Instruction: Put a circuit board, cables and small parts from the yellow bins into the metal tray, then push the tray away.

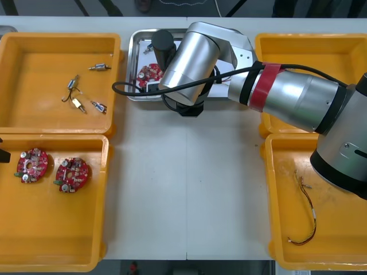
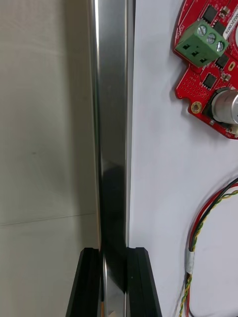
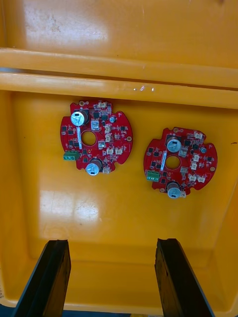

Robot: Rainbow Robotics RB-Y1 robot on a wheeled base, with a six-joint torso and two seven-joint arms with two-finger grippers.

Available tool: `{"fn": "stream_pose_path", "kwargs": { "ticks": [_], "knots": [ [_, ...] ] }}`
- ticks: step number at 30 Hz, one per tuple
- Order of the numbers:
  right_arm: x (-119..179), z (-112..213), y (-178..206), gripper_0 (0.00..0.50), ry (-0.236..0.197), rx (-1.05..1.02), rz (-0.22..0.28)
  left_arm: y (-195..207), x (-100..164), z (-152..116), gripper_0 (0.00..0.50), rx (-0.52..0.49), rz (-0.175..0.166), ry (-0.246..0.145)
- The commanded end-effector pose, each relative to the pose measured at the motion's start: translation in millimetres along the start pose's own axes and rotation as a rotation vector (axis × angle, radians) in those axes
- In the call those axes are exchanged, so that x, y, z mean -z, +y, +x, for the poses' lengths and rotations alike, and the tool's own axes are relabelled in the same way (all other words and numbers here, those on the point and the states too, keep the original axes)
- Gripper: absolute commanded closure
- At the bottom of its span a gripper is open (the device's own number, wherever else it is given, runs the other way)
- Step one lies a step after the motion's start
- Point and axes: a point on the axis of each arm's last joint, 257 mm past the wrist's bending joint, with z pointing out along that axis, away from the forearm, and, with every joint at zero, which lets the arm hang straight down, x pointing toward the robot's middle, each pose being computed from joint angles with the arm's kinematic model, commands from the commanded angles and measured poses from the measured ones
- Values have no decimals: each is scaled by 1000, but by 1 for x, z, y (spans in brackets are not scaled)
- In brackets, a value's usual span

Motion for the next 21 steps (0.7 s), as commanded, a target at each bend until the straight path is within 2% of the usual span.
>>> {"fn": "stream_pose_path", "kwargs": {
  "ticks": [1,7,14,21],
  "knots": [
    [25,-26,-34,500,-47,17,60,17,14,-6,0,-38,-59,-30],
    [21,-27,-41,500,-55,-9,62,17,14,-6,0,-38,-59,-30],
    [17,-28,-40,500,-54,-33,47,17,14,-6,0,-38,-59,-30],
    [17,-33,-33,500,-73,-45,22,17,14,-6,0,-38,-59,-30]
  ]
}}
